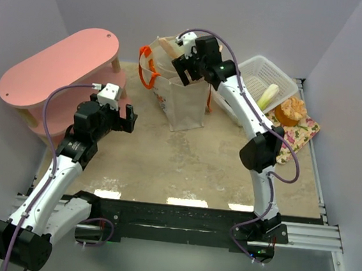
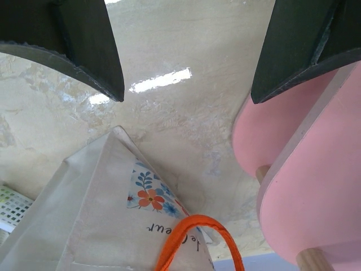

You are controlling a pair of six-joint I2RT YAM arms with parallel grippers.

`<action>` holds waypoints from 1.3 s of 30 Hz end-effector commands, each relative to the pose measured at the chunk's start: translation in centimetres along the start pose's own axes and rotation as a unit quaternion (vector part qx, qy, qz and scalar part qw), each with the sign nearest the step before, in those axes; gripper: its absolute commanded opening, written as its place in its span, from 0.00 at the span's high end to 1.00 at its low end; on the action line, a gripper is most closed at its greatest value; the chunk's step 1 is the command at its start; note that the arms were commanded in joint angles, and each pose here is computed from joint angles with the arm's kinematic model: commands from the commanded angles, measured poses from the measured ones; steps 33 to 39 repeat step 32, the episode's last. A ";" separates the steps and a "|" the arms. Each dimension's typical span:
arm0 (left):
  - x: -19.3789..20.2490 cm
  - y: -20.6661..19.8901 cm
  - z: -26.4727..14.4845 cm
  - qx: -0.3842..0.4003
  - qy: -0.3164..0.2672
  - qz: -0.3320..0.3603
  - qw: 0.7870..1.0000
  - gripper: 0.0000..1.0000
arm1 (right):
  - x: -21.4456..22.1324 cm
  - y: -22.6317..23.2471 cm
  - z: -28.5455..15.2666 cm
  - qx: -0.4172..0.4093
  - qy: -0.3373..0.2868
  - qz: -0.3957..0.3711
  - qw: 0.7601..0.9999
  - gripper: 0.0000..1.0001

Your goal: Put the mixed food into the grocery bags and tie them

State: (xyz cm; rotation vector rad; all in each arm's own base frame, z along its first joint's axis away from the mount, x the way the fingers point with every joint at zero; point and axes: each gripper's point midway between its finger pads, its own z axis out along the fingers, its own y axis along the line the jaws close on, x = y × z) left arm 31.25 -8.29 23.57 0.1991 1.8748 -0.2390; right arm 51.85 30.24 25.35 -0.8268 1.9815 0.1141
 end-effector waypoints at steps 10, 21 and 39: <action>-3.3 -0.1 -1.0 0.001 -0.073 -0.013 0.997 0.00 | -2.9 -3.6 -17.9 0.031 -0.176 0.200 0.963 0.01; -4.3 -0.1 -1.8 -0.003 -0.094 -0.017 0.995 0.00 | 10.7 -5.7 -24.7 0.144 -0.210 0.297 0.920 0.01; -4.5 -0.3 -2.0 0.003 -0.101 -0.015 0.995 0.00 | 14.3 -5.0 -26.1 0.167 -0.213 0.299 0.915 0.01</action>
